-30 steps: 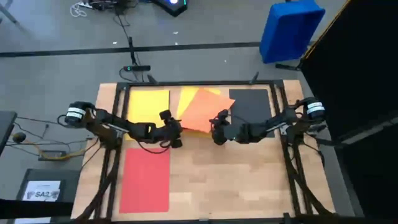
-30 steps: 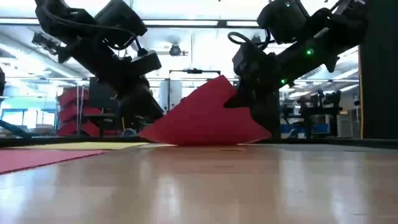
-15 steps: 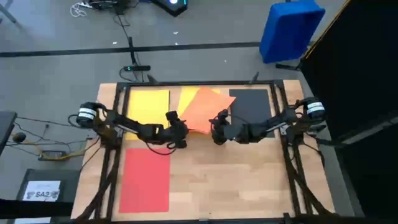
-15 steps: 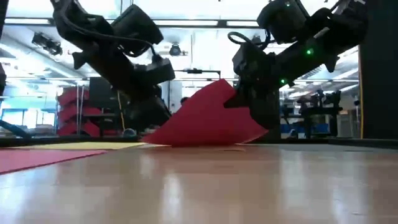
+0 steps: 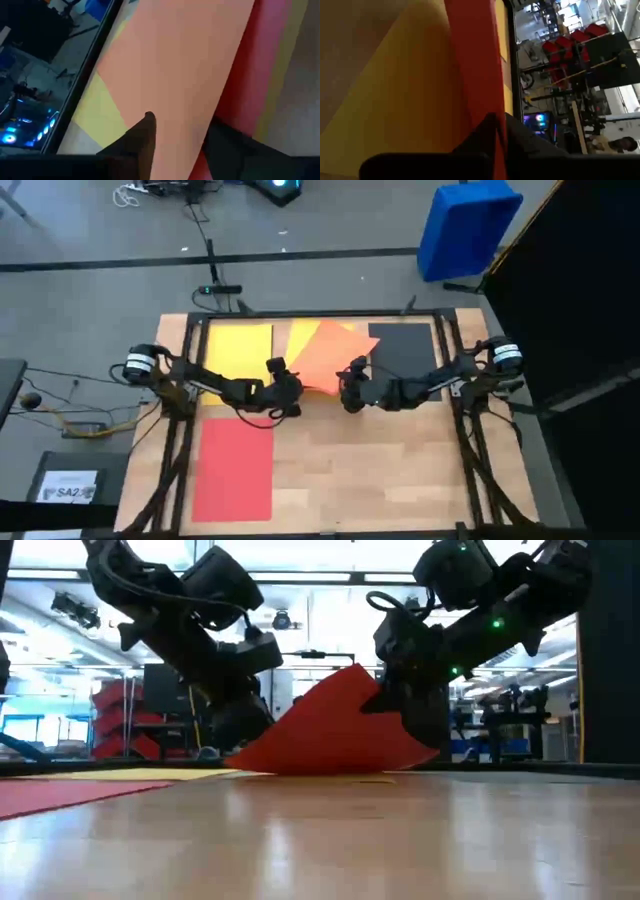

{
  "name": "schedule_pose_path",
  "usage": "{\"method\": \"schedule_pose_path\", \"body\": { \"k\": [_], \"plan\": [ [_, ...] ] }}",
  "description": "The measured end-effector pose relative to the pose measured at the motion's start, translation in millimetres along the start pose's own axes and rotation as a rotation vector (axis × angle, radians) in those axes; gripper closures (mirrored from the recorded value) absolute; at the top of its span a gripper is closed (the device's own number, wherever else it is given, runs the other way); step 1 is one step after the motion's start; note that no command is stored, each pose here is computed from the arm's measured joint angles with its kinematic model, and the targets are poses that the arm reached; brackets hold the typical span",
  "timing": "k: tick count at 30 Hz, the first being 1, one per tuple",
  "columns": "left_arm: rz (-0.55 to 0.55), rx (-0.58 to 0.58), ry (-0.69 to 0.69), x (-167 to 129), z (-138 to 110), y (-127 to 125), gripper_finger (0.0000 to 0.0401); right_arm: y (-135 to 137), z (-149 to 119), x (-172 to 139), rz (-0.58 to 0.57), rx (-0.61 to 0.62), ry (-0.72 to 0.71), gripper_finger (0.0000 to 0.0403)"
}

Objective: Organize paper
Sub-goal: Put the orange paper to the bottom right of the table

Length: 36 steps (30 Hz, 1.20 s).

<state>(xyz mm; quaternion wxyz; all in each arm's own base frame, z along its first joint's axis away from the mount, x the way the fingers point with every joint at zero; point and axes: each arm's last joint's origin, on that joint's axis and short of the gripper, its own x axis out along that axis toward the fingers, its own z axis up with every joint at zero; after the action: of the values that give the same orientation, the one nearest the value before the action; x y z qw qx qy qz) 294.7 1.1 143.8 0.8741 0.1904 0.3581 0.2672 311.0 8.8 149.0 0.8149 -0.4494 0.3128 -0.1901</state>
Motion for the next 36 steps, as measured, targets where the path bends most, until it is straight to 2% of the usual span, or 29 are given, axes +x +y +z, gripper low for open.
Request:
{"method": "schedule_pose_path", "body": {
  "k": [9, 19, 25, 32, 36],
  "plan": [
    [0.000, 0.000, 0.000, 0.0, 0.0, 0.0, 0.0395, -0.1, -0.1, 0.0, 0.000, 0.000, 0.000, 0.0403],
    [-0.006, 0.056, 0.044, -0.6, -3.0, -0.1, 0.0401, 8.2, 6.6, -7.9, 0.041, -0.019, -0.040, 0.0395],
    [0.000, 0.065, 0.114, -2.3, -1.7, 1.4, 0.0401, 16.8, 7.6, -13.5, 0.102, 0.068, -0.038, 0.0340],
    [-0.003, 0.080, 0.157, -3.6, -0.1, 2.7, 0.0401, 27.7, 2.3, -15.7, 0.293, 0.209, -0.035, 0.0255],
    [-0.005, 0.094, 0.178, -5.2, 7.5, 5.1, 0.0401, 23.9, 1.7, -21.8, 0.369, 0.301, -0.029, 0.0217]
  ]
}}
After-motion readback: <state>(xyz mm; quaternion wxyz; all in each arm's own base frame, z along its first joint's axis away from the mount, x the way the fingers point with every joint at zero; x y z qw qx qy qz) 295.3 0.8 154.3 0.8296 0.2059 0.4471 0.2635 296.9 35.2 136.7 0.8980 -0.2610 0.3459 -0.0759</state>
